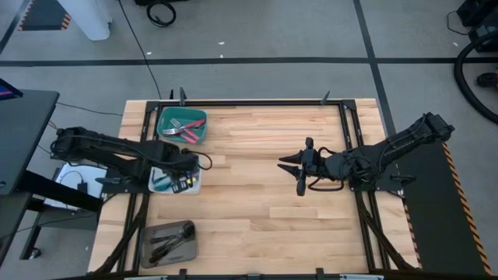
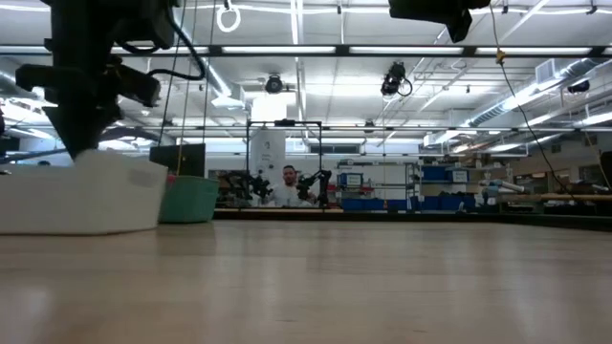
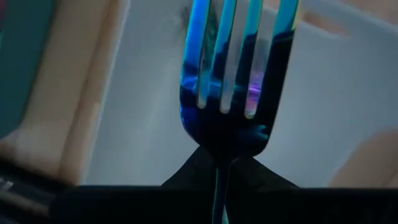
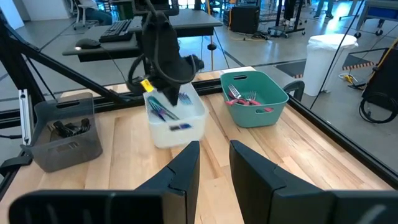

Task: Sort silverware by color (type)
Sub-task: Put the blue fork into the white bin, then return to Home Position

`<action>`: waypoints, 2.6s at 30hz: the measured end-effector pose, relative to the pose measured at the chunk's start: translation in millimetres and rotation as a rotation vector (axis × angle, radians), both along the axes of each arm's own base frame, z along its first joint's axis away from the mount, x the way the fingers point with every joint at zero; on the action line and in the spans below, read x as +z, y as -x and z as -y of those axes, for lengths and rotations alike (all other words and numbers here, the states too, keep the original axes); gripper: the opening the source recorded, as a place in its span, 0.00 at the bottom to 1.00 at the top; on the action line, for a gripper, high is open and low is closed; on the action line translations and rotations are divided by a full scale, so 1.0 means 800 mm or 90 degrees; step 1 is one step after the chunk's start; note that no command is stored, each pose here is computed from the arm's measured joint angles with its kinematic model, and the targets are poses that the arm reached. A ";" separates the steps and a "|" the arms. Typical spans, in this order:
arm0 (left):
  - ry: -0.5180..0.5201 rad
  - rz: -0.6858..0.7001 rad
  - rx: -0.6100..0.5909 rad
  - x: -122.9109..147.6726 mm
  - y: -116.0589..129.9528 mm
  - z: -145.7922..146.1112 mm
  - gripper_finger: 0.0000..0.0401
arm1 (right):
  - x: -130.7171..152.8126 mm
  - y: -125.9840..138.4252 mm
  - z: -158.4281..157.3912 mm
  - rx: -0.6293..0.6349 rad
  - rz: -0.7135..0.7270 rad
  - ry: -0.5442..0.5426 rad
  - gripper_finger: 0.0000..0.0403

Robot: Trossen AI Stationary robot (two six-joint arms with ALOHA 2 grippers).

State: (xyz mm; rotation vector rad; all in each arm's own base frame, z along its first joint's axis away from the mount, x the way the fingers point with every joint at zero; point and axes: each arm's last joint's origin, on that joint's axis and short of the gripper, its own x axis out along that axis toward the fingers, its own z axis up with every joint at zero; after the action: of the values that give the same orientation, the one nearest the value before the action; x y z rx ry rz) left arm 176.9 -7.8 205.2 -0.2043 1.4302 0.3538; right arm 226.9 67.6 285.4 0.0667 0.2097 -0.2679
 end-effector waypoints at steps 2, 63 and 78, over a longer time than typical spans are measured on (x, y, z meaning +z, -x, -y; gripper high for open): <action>-0.005 0.009 0.004 0.001 0.000 0.003 0.05 | 0.000 0.000 0.000 0.000 -0.002 0.001 0.24; -0.035 0.630 -0.024 0.091 0.107 0.018 0.26 | 0.024 0.079 0.039 -0.013 0.066 0.010 0.24; -0.016 0.740 -0.146 -0.024 0.091 0.040 0.26 | -0.126 0.126 0.057 -0.002 0.266 -0.019 0.24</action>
State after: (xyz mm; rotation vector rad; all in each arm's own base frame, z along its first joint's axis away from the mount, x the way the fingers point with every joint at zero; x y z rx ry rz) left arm 104.2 -40.0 186.0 -0.1738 0.2916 0.0217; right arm 125.9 21.9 184.9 0.1507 -0.2020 -0.2481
